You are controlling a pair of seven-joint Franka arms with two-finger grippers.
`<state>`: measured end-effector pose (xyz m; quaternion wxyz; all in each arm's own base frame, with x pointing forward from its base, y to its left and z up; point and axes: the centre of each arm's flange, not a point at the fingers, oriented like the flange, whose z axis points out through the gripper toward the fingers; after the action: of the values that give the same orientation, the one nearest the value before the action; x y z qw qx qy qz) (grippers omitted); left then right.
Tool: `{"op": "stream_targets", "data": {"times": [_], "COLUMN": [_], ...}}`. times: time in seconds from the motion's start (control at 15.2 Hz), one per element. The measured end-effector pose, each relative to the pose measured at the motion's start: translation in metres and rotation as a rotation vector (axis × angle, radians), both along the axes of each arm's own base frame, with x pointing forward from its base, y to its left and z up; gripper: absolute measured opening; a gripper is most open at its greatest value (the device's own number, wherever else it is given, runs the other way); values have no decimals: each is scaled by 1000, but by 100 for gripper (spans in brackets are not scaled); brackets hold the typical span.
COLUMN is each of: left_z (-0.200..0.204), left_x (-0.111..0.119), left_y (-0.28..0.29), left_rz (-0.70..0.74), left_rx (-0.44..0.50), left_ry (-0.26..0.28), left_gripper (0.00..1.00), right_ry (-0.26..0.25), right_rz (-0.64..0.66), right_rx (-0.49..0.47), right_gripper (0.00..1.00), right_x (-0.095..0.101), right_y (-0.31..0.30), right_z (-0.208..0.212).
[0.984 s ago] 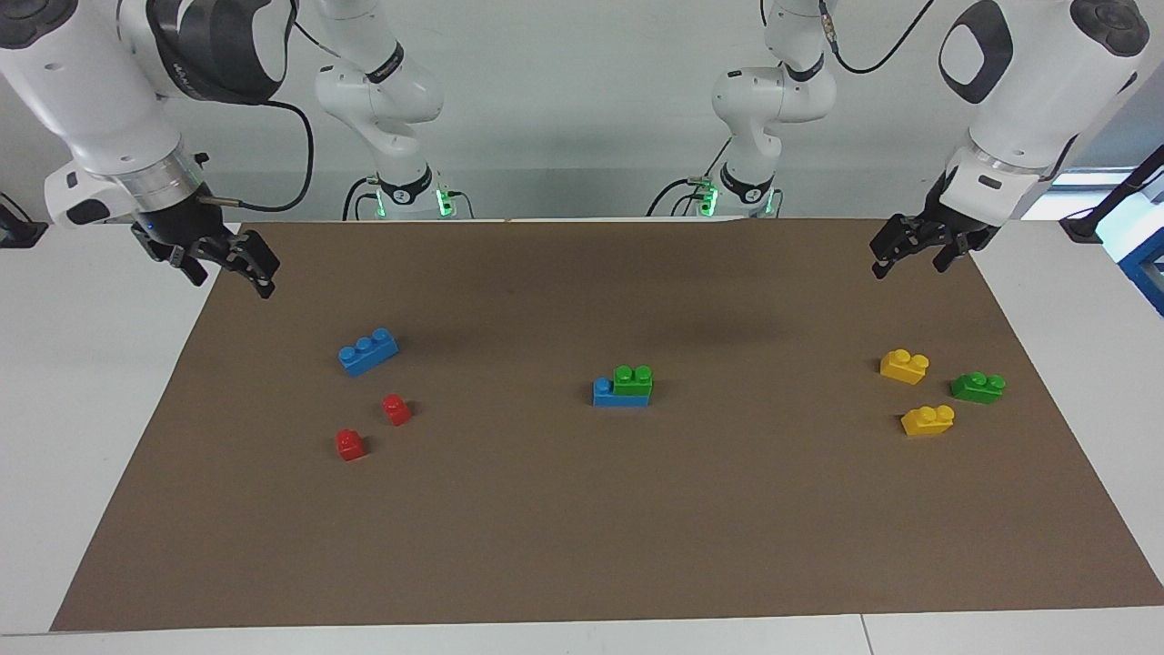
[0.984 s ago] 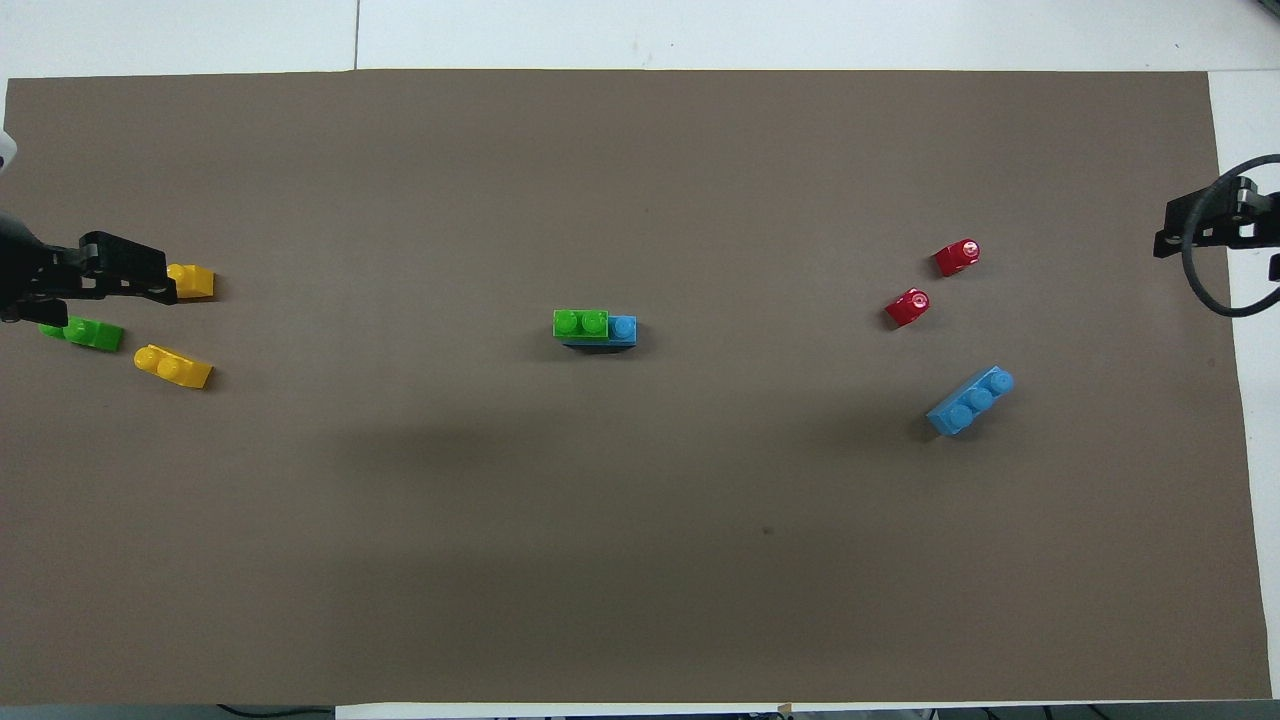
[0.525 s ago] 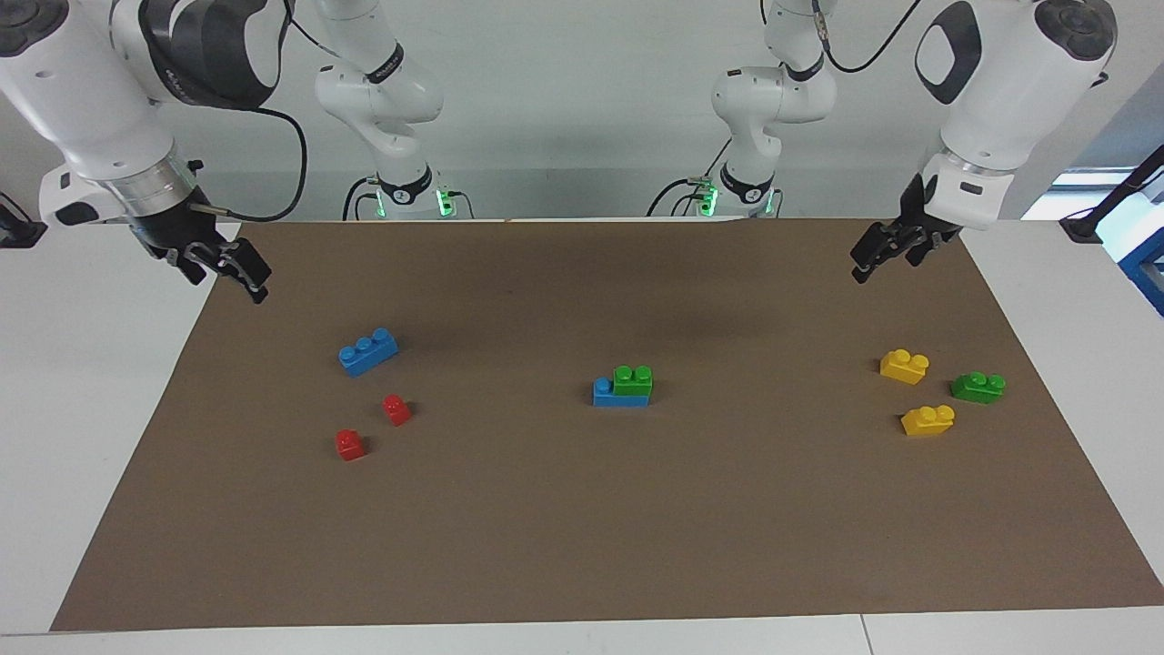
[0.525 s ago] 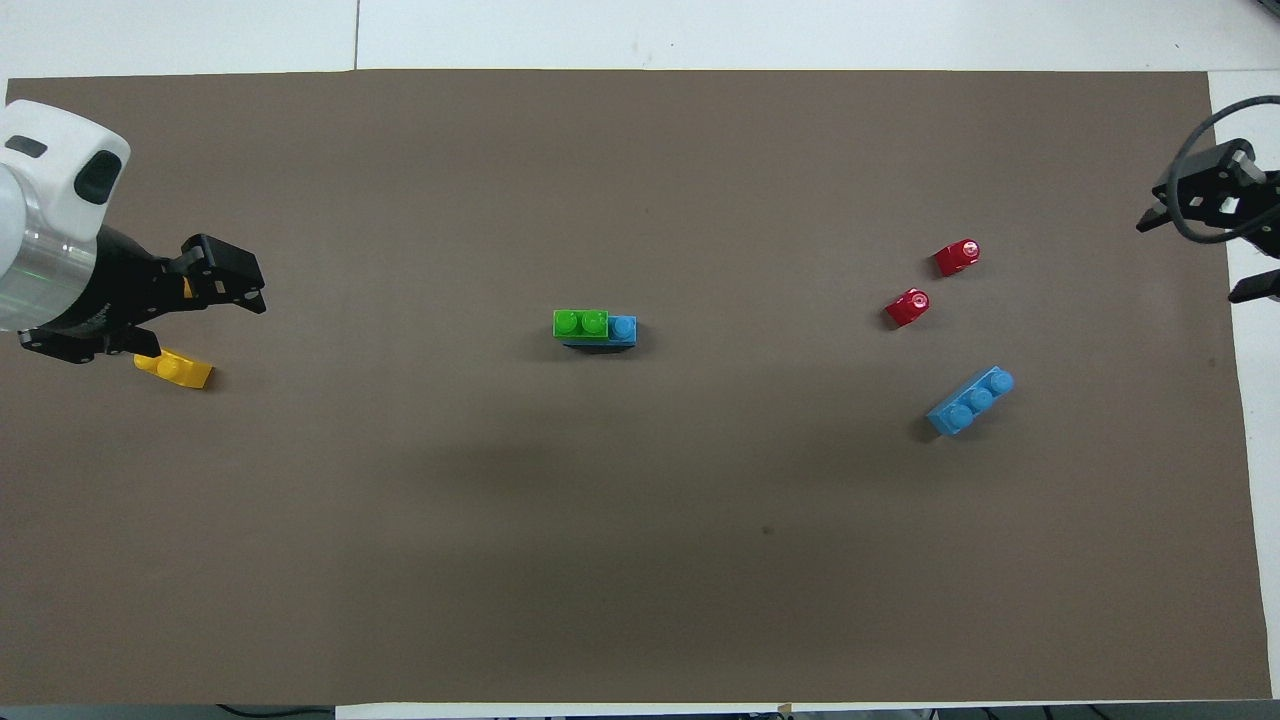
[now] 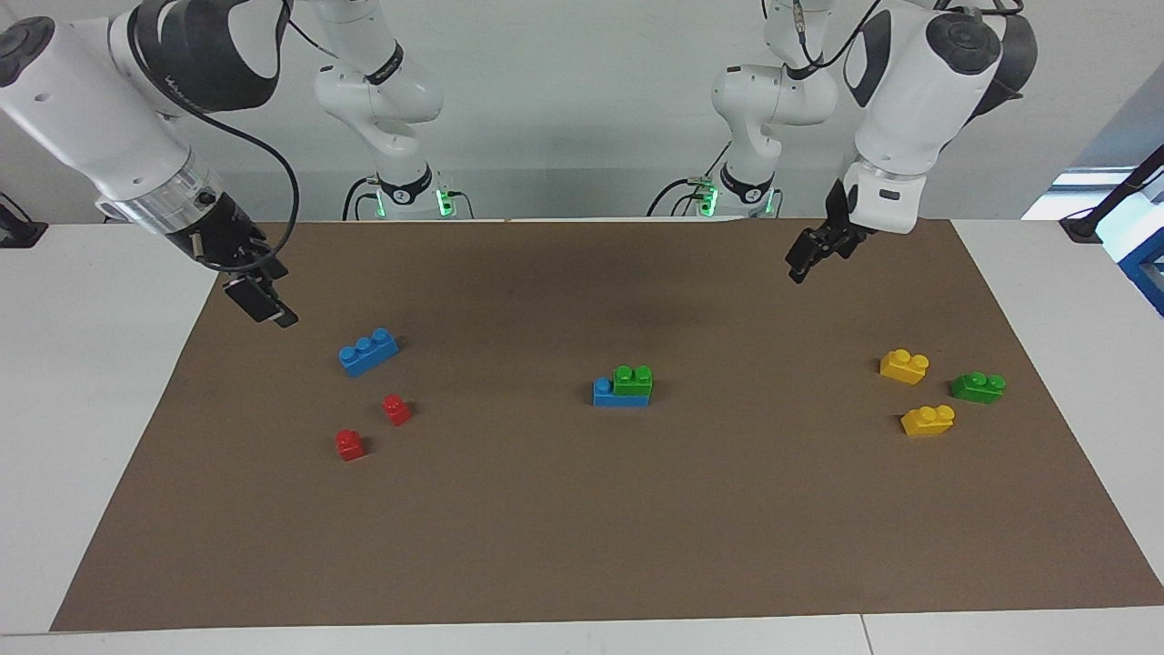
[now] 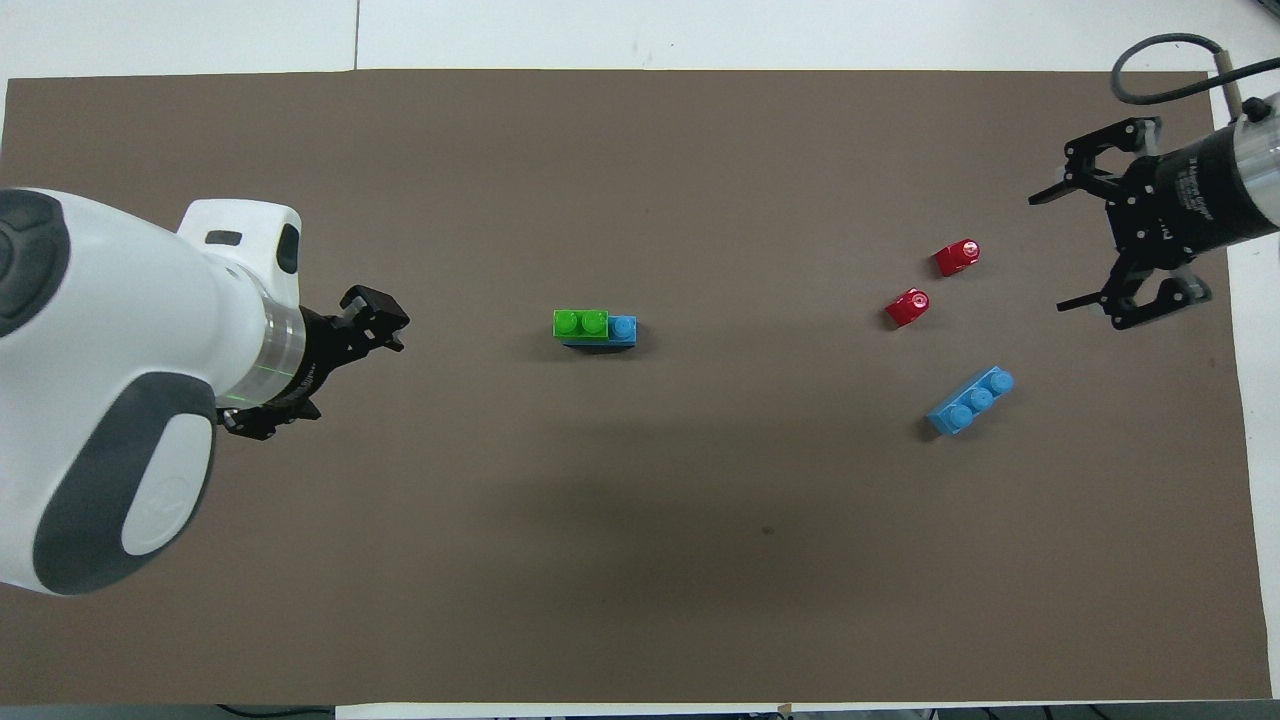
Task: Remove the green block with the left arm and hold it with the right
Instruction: 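Move the left gripper toward the green block while the right gripper follows, then lower the left gripper onto the green block while the right gripper reaches the blue block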
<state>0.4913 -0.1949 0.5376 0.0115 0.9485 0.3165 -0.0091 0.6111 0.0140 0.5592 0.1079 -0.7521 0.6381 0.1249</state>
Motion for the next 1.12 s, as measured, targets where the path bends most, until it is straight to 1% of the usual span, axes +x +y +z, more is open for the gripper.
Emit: {"op": "stream_targets", "data": {"times": [0.2,0.39,0.46,0.66,0.79,0.98,1.12], "left_z": [-3,-12,-16,-26,-33,-48,-62], "left_x": [-13,-22,-25,-30,-36,-40,-40], "left_y": [-14,-28,-32,-41,-55,-78,-90], "left_rz": [119,265,312,480,577,721,779], "left_rx": [-1,-20,-24,-28,-21,-7,3], "left_ry": [0,-26,-30,-26,-26,-35,-31], "left_gripper": [100,100,100,100,100,100,100], "right_ry": [29,43,42,16,13,35,58], "right_rz": [6,13,8,-12,-25,-42,-62], "right_rx": [50,103,122,162,198,269,322], "right_gripper": [100,100,100,100,100,100,100], "right_x": [10,17,20,32,39,46,49], "right_y": [18,37,42,58,72,95,104], "right_z": [-22,-38,-44,-64,-81,-105,-119]}}
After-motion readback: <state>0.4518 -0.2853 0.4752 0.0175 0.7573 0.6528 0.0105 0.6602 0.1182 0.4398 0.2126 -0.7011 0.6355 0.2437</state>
